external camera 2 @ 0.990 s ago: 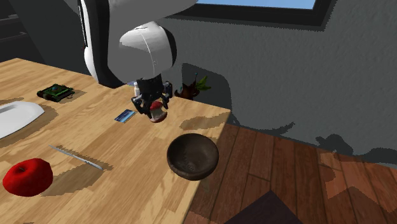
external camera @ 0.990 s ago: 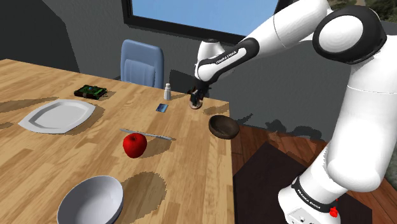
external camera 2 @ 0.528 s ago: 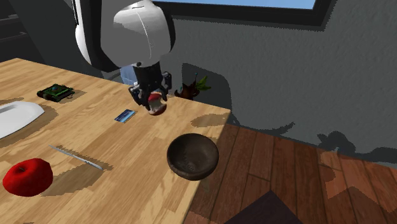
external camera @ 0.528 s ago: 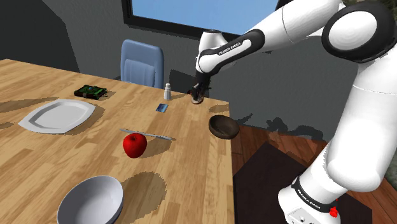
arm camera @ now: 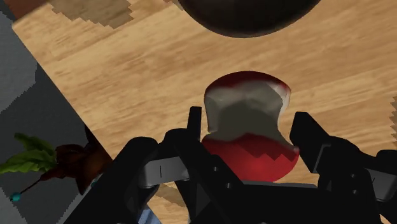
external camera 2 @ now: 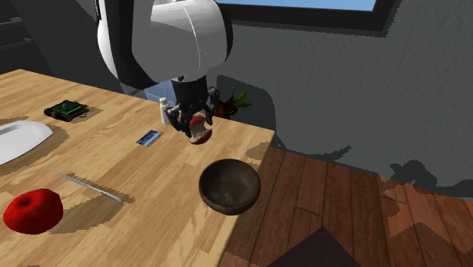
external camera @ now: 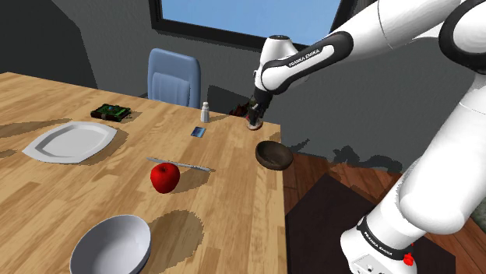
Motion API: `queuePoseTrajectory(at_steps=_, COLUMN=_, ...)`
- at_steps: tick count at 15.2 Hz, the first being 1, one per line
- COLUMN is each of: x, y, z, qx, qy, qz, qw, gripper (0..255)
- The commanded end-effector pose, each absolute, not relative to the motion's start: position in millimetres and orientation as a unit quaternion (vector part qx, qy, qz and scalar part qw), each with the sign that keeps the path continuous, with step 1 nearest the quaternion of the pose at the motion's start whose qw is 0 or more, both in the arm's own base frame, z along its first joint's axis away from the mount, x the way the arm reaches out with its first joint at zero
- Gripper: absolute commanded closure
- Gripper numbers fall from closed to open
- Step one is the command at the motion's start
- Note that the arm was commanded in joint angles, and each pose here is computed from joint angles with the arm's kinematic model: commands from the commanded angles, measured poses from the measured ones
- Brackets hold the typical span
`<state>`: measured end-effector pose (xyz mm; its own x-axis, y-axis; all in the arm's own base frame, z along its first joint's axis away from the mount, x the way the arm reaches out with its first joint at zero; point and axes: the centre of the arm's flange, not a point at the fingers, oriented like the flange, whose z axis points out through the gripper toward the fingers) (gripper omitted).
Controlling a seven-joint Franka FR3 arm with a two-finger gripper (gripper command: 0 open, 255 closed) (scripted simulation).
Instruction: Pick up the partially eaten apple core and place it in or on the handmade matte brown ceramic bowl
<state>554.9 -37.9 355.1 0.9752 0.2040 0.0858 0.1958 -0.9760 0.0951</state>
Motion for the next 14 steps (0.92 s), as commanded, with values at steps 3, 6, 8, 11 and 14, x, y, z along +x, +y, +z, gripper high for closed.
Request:
queuePoseTrajectory(at_steps=3, x=502.6, y=-49.9, z=356.7, qx=0.993, qy=0.101, qz=0.048, qw=0.043, gripper=255)
queuePoseTrajectory(at_steps=6, x=464.2, y=-59.5, z=357.3, qx=0.993, qy=0.101, qz=0.048, qw=0.043, gripper=255)
queuePoseTrajectory(at_steps=8, x=438.6, y=-65.9, z=357.8, qx=0.993, qy=0.101, qz=0.048, qw=0.043, gripper=255)
queuePoseTrajectory(at_steps=11, x=421.1, y=-70.3, z=352.8, qx=0.993, qy=0.101, qz=0.048, qw=0.043, gripper=255)
queuePoseTrajectory(at_steps=14, x=421.1, y=-70.3, z=336.9, qx=0.993, qy=0.101, qz=0.048, qw=0.043, gripper=255)
